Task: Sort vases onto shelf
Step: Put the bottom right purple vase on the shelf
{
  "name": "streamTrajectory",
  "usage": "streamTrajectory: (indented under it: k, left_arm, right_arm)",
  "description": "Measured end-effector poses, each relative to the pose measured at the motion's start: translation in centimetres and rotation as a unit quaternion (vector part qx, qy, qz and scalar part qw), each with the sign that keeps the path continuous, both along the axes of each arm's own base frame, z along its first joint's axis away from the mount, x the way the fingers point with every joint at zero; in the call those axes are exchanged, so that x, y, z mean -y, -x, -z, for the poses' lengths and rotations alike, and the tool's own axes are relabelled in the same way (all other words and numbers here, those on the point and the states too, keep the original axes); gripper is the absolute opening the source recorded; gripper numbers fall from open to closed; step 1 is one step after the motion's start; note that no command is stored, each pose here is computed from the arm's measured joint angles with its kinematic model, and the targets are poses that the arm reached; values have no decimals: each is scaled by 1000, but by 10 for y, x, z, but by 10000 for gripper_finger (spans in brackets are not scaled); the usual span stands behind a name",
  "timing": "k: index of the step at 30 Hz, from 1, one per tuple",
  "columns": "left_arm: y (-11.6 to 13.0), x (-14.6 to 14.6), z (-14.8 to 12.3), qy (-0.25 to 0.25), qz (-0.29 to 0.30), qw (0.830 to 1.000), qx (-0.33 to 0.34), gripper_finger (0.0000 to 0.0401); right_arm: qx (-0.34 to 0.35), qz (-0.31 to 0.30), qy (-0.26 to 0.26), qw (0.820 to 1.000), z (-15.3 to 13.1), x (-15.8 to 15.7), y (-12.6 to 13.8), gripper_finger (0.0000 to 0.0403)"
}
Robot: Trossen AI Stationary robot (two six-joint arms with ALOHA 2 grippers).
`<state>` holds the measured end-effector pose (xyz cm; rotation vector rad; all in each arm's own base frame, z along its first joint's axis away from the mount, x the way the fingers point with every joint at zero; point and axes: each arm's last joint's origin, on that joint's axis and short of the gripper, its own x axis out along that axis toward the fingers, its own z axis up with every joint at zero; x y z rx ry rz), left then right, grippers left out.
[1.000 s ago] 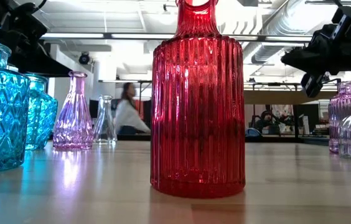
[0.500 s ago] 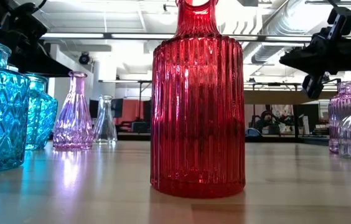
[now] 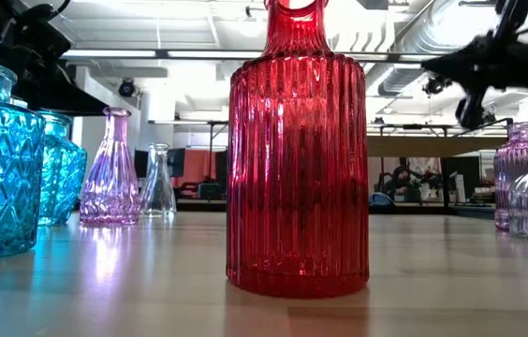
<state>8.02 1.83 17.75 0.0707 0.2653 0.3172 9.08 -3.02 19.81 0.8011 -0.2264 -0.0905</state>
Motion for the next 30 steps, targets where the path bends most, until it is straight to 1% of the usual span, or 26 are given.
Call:
streamTrajectory:
  k: [6,9,14,18,24,30]
  left_arm:
    - [0,0,0,0,0,1000,0,101]
    - [0,0,0,0,0,1000,0,101]
    - [0,0,0,0,0,1000,0,101]
    - [0,0,0,0,0,1000,0,101]
    - [0,0,0,0,0,1000,0,101]
    - [0,0,0,0,0,1000,0,101]
  right_arm:
    - [29,6,46,998,-40,-5,11,0]
    - [17,14,74,997,-59,-8,20,0]
    - [-4,58,108,993,-89,-13,39,0]
    - [-8,77,136,988,-109,-18,53,0]
    - [3,81,143,986,-130,-25,71,0]
    - [16,83,125,989,-141,-29,81,0]
